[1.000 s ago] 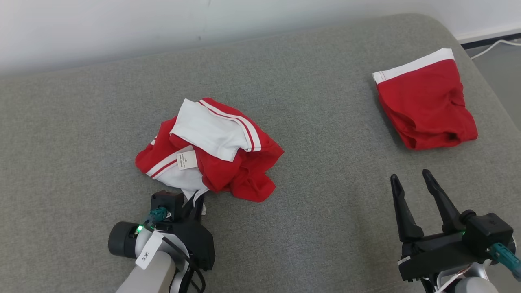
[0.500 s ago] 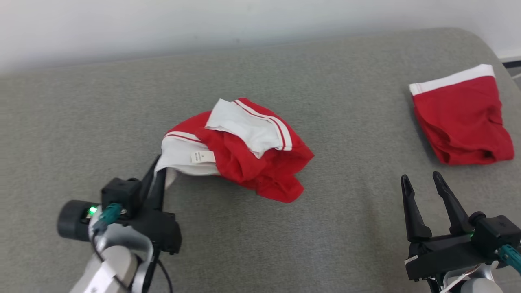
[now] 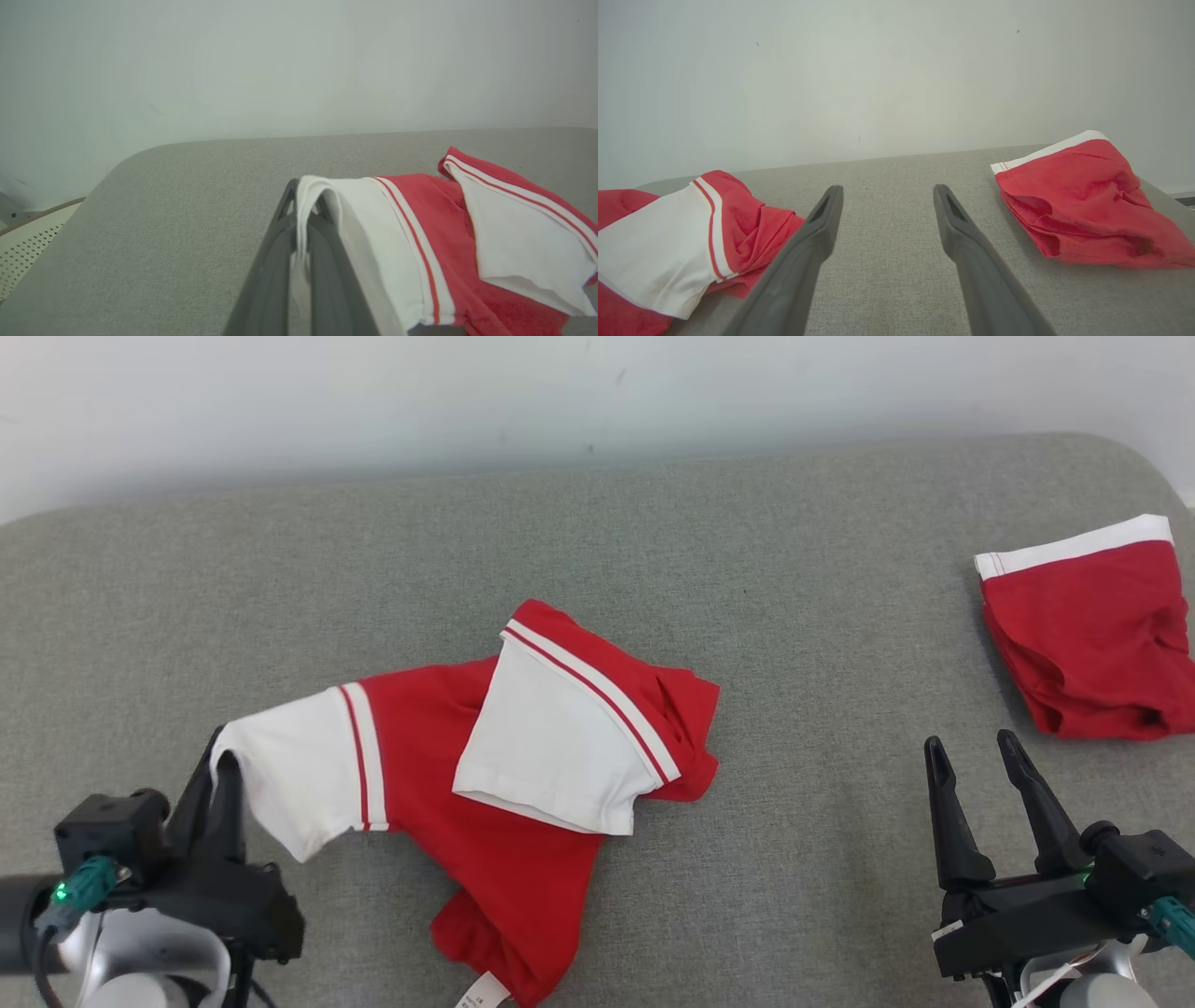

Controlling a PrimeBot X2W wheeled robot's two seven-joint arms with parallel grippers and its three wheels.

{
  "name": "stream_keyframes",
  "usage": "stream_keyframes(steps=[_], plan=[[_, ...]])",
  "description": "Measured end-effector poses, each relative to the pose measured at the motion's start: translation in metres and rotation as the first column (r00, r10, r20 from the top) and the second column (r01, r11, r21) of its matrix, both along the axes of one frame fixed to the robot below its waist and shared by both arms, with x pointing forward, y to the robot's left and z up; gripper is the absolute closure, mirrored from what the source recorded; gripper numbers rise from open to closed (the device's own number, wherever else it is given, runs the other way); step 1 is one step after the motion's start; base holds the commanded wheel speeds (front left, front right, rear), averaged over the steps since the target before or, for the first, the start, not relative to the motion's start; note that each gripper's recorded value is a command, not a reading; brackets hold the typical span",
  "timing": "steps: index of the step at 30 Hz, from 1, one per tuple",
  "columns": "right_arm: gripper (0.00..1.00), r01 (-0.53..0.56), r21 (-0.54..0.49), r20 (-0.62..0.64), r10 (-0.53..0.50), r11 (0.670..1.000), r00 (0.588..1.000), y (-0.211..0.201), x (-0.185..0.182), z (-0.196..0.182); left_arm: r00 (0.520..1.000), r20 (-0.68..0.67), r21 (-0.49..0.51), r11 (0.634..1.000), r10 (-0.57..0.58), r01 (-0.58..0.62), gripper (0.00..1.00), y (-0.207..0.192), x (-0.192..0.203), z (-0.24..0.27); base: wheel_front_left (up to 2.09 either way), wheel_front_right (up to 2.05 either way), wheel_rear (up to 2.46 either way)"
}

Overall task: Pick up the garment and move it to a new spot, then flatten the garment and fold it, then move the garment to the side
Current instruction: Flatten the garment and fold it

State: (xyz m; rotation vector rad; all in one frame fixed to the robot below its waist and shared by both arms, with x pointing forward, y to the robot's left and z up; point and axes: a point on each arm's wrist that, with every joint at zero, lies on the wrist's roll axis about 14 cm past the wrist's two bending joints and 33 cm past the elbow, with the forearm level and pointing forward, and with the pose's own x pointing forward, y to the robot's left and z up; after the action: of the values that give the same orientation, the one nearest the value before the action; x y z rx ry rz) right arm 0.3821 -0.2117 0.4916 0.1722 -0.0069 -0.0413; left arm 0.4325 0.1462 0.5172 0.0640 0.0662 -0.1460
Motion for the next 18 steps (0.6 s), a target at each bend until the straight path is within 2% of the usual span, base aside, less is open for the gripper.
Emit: stream_keyframes(steps=[4, 5, 6, 7, 9, 14, 18], plan=[[0.00, 0.006, -0.001, -0.003, -0.006, 1.000, 1.000, -0.002, -0.001, 0.000, 0.995, -0.083, -0.039, 0.998, 0.047, -0.050, 1.00, 0.015, -0.001, -0.025, 0.00, 0.00, 0.00], [0.00, 0.006, -0.001, -0.003, -0.006, 1.000, 1.000, -0.002, -0.001, -0.001, 0.992, -0.110, -0.044, 0.997, 0.055, -0.060, 0.73, 0.019, -0.001, -0.034, 0.00, 0.00, 0.00], [0.00, 0.008, -0.002, -0.007, -0.008, 1.000, 1.000, -0.003, -0.001, -0.001, 0.991, -0.118, -0.050, 0.996, 0.066, -0.072, 0.12, 0.022, -0.001, -0.040, 0.00, 0.00, 0.00], [0.00, 0.009, -0.002, -0.008, -0.009, 1.000, 1.000, -0.003, -0.002, -0.001, 0.989, -0.125, -0.067, 0.994, 0.076, -0.085, 0.00, 0.024, -0.001, -0.044, 0.00, 0.00, 0.00], [0.00, 0.011, -0.003, -0.008, -0.011, 1.000, 1.000, -0.004, -0.002, -0.001, 0.980, -0.172, -0.080, 0.990, 0.098, -0.113, 0.00, 0.030, -0.003, -0.064, 0.00, 0.00, 0.00], [0.00, 0.008, -0.004, -0.005, -0.008, 1.000, 1.000, -0.003, -0.003, 0.002, 0.972, -0.183, -0.086, 0.983, 0.148, -0.165, 0.00, 0.042, -0.004, -0.076, 0.00, 0.00, 0.00], [0.00, 0.007, -0.010, 0.006, -0.007, 1.000, 1.000, -0.003, -0.006, 0.006, 0.977, -0.119, -0.117, 0.975, 0.174, -0.188, 0.00, 0.047, -0.002, -0.065, 0.00, 0.00, 0.00]])
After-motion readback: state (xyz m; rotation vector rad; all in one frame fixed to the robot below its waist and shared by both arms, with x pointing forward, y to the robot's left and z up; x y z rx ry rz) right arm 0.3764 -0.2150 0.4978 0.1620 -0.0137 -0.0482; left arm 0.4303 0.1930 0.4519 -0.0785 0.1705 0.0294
